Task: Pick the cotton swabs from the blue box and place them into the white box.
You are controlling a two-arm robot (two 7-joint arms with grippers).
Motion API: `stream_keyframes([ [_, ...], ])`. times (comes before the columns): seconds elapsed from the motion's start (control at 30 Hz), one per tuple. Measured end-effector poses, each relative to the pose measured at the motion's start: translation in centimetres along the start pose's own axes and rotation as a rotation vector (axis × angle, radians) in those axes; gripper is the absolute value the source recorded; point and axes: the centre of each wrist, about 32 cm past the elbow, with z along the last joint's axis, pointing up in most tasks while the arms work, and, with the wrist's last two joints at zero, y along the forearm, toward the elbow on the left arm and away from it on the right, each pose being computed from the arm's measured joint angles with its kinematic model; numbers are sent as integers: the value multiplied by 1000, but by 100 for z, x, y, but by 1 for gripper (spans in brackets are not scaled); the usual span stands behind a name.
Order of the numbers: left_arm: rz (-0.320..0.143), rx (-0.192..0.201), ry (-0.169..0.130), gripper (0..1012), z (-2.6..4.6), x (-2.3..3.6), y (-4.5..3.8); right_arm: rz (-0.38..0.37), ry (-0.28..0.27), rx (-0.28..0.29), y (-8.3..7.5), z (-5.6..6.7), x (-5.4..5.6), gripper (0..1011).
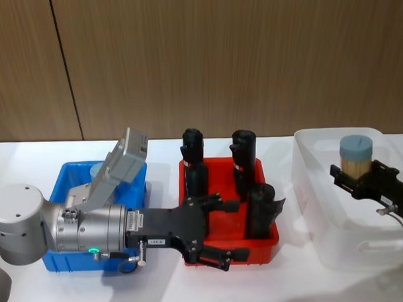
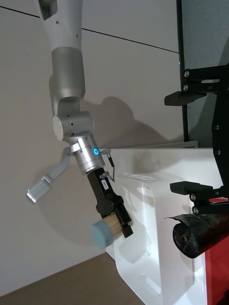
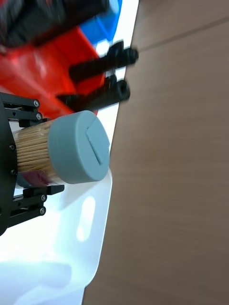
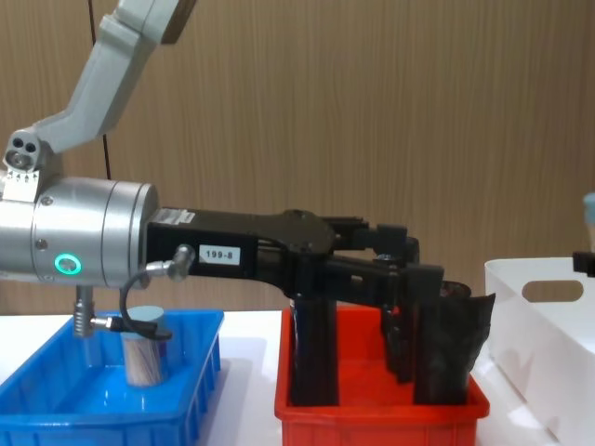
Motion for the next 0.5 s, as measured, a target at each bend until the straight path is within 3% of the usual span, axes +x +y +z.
stream_keyframes([
  [0.3,0,0,0,1004,0,0,0,-68,11,-37,143,-8,103,907],
  [0.5,0,0,0,1004,0,0,0,-88,10,-47,179,-5,131,1001],
])
